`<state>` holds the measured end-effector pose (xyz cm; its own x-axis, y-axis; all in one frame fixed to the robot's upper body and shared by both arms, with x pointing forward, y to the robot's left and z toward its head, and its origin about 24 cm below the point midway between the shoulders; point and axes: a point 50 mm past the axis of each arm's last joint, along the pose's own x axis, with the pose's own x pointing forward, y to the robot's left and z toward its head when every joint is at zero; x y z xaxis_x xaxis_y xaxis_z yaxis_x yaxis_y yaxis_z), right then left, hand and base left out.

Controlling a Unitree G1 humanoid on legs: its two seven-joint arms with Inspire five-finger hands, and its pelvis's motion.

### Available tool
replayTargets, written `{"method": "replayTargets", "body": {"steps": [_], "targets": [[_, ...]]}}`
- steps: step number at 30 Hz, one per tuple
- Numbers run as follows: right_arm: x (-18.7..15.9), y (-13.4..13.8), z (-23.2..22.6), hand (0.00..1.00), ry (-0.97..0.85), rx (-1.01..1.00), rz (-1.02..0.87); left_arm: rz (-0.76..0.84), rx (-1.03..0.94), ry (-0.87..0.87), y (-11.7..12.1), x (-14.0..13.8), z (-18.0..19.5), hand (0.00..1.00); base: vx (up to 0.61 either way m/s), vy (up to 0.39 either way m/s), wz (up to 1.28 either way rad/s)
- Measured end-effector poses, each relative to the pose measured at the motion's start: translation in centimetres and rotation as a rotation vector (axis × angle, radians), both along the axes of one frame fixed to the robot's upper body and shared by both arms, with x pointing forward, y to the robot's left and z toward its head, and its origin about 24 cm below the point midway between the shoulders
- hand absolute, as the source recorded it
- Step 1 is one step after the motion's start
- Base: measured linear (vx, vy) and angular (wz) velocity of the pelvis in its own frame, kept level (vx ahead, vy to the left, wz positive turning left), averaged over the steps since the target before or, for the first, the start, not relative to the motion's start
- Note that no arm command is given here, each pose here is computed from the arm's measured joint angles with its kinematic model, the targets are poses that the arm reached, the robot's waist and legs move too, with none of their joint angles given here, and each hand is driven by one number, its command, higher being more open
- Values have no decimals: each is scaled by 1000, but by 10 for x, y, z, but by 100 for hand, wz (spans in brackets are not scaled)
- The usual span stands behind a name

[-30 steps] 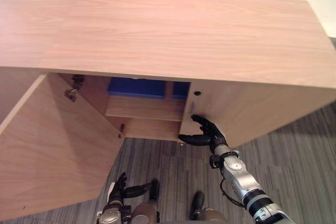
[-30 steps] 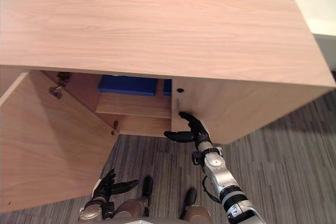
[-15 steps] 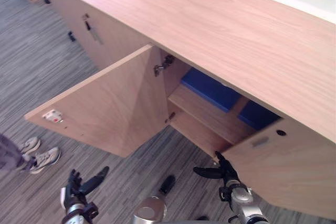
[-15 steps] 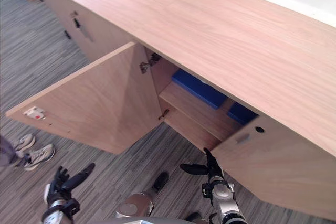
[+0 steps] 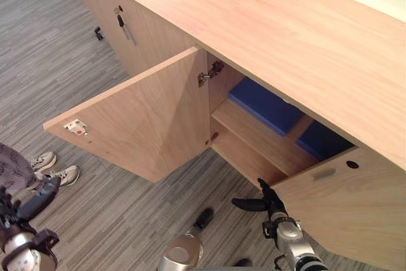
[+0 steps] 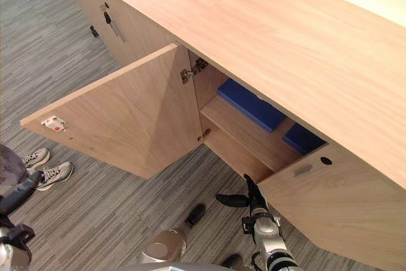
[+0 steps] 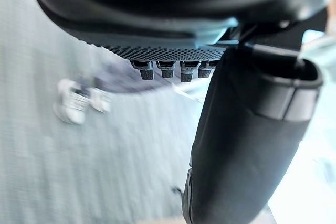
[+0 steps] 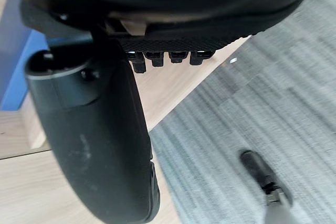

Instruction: Walk over to the cabinet, pick up the folder, carry it to the office cabinet, place the folder inside the office cabinet, then close the office cabinet door

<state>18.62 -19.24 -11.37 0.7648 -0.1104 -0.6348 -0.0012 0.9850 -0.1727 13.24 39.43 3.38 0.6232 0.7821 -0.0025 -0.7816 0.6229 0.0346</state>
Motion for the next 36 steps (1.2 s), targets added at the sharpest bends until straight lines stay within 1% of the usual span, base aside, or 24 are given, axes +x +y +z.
{"method": "replayTargets", "body": {"steps": [3,4,6,9,11,13,17,19,21,23,24,26,28,30,31,32,33,34,36], "targets": [[0,5,0,100,-5,20,12,-51,58,-24,2,17,16,100,-124,-47,-61],[3,12,4,100,-34,48,26,-157,64,-19,-13,41,15,100,-231,-31,-106],[-7,11,0,100,-8,50,18,-155,75,-17,-9,41,18,100,-158,-29,-55],[-14,11,-4,100,13,59,21,-160,78,3,-11,39,15,100,-32,-14,-11],[-16,14,-4,100,16,72,19,-126,66,24,-10,30,8,100,2,22,-35],[-17,15,-5,100,19,75,16,-125,66,43,-10,25,6,100,-3,32,-20],[-20,16,-6,100,25,85,7,-130,10,73,-26,8,-13,100,-18,44,-16],[-20,18,-7,100,24,101,-15,-165,-46,117,-48,-8,-30,100,-41,71,-13],[-21,20,-8,100,30,106,-16,-196,-93,167,-64,-20,-43,100,-42,63,-21],[-18,22,-7,100,22,117,-19,-264,-206,268,-96,-37,-71,100,-74,69,-39],[-18,23,-7,100,21,119,-21,-281,-238,288,-104,-40,-78,100,-83,63,-42],[-19,21,-7,100,20,123,-43,-404,-358,364,-144,-56,-99,100,-113,75,-43],[-18,19,-7,100,18,121,-57,-511,-412,404,-168,-60,-107,100,-92,48,-42],[-13,24,-5,100,5,130,-51,-716,-436,459,-203,-57,-113,100,-81,33,-65],[-12,25,-4,100,0,134,-50,-752,-442,457,-210,-55,-113,100,-65,16,-87],[-10,27,-3,100,-3,139,-49,-814,-417,453,-214,-47,-112,100,-45,9,-98],[-9,27,-3,100,-5,139,-46,-893,-381,426,-216,-31,-107,100,-44,2,-99],[-9,27,-3,100,-7,137,-45,-923,-367,403,-218,-21,-104,100,-24,-1,-91],[-8,26,-2,100,-6,123,-23,-978,-330,319,-226,13,-92,100,1,6,-96]]}}
